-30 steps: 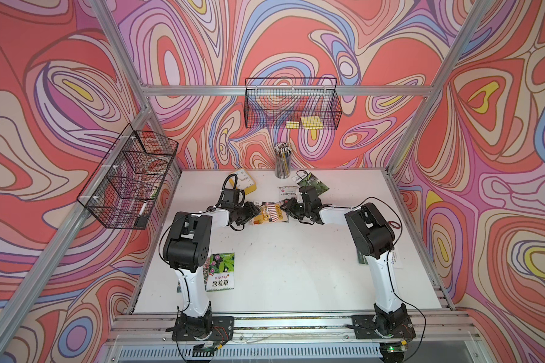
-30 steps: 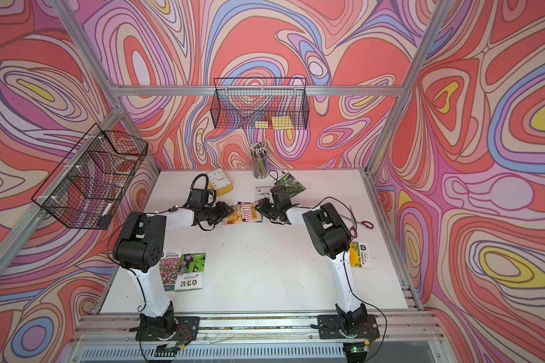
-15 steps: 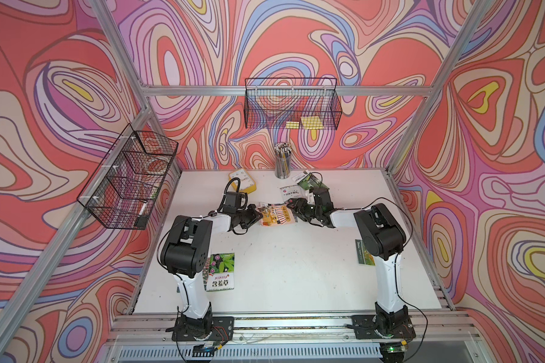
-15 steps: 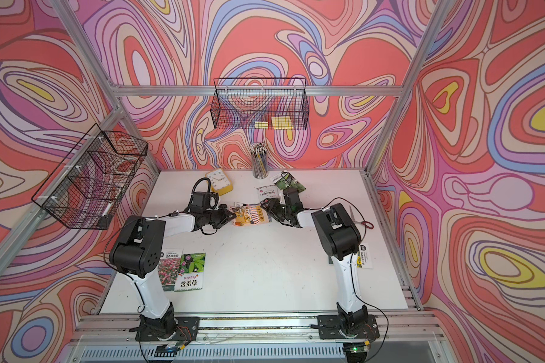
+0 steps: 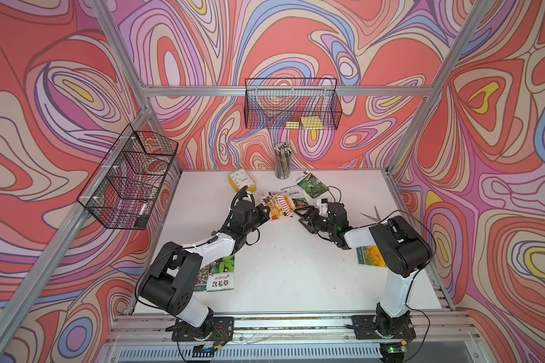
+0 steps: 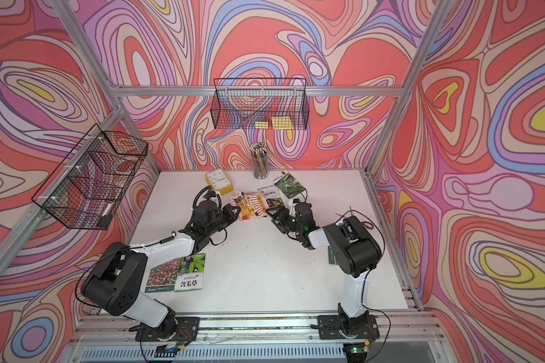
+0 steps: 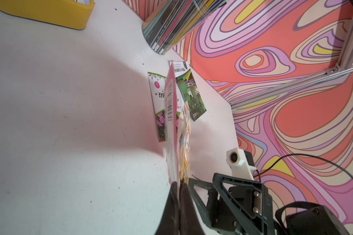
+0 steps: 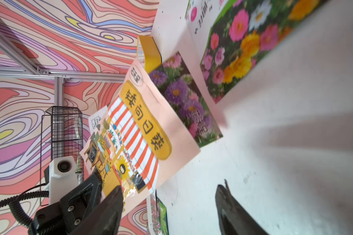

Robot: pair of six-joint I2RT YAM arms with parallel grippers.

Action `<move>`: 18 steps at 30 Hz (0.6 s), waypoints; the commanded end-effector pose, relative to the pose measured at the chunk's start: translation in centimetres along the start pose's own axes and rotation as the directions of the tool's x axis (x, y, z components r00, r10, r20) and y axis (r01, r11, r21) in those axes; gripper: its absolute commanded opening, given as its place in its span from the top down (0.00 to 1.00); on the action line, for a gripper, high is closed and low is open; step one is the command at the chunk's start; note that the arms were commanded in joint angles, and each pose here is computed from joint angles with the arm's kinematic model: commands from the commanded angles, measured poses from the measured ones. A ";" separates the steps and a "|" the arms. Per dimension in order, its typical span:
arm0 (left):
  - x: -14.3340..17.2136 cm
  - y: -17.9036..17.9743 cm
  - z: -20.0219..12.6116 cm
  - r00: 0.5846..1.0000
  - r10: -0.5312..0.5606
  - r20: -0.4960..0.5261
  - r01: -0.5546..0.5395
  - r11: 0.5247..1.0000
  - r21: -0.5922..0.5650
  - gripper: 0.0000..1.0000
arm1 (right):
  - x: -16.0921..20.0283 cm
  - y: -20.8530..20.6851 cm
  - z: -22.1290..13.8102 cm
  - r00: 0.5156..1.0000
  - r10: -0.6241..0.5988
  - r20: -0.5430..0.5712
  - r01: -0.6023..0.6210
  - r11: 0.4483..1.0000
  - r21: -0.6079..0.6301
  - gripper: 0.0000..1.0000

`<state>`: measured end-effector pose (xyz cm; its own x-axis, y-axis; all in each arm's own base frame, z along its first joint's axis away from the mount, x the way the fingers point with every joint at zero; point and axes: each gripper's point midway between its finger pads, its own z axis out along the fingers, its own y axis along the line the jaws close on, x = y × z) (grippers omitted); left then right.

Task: Arrange the seed packets in a row
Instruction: Pick up the seed packet from the center of the board.

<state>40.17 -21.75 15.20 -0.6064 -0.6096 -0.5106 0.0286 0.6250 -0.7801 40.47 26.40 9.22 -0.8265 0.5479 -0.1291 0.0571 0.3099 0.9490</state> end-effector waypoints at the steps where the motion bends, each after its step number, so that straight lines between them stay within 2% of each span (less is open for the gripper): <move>1: -2.4 -2.0 -0.9 0.983 -0.050 0.174 0.043 0.998 0.045 1.00 | 0.5 4.9 -0.4 1.000 0.002 0.027 0.002 0.988 -0.154 0.28; 7: -1.2 -2.8 -1.3 0.974 -0.051 0.220 0.043 0.998 0.038 1.00 | 1.5 6.9 -0.1 0.998 0.020 0.054 -0.007 0.974 -0.225 0.30; 18: 0.2 -3.2 -0.5 0.980 -0.055 0.190 0.047 0.998 0.046 1.00 | 1.8 6.4 1.0 0.996 0.051 0.072 -0.032 0.970 -0.242 0.45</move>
<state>39.41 -23.10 16.74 -0.4681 -0.6990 -0.5406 0.0199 0.6033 -0.7973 39.43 30.22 14.98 -0.7972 0.5936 -0.1100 -0.0516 0.1146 0.9921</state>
